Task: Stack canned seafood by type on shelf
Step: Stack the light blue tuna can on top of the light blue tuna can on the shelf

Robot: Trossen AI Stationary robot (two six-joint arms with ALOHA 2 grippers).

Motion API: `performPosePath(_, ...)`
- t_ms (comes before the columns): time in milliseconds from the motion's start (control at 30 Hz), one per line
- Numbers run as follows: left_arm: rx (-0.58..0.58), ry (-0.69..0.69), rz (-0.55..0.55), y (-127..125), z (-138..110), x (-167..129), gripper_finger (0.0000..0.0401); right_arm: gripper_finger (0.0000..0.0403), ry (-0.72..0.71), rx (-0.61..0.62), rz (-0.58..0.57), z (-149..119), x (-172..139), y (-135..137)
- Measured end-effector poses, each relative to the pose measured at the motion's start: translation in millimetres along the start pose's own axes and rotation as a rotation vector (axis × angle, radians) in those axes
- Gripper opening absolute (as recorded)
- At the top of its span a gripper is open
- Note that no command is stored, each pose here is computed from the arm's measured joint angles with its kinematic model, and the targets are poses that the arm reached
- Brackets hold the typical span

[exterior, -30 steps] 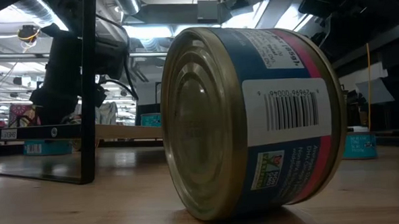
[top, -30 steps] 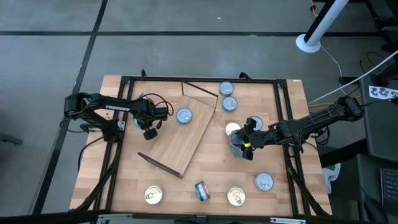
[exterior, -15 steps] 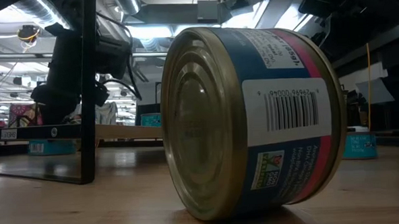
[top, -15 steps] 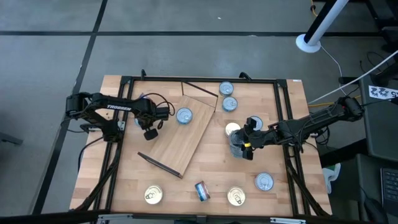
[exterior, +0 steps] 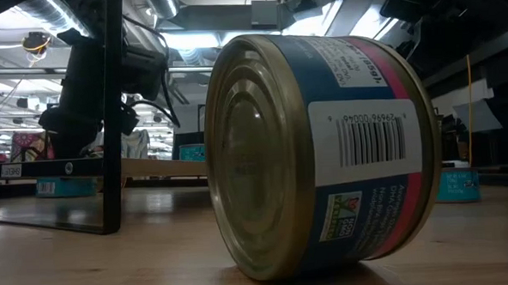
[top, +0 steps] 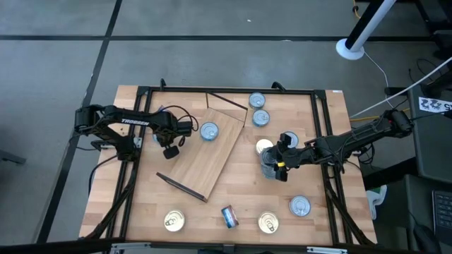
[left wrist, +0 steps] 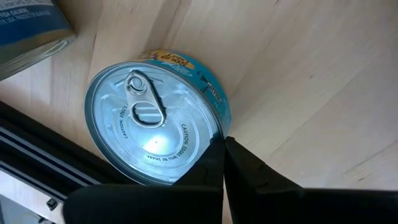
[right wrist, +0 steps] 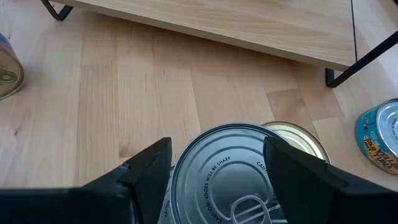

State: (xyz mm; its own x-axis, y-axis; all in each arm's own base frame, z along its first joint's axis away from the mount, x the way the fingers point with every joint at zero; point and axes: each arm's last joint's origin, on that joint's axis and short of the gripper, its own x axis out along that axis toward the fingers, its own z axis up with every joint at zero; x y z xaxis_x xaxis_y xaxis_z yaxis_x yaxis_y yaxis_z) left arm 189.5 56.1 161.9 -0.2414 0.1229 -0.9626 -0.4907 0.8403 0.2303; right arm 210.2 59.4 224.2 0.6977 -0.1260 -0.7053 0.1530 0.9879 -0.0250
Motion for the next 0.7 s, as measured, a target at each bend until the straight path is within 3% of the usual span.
performPosePath(700, -0.010, -0.045, -0.017, 2, 10, -25, 0.0000, 0.0252, 0.000, 0.000, 0.000, 0, 0, 0)
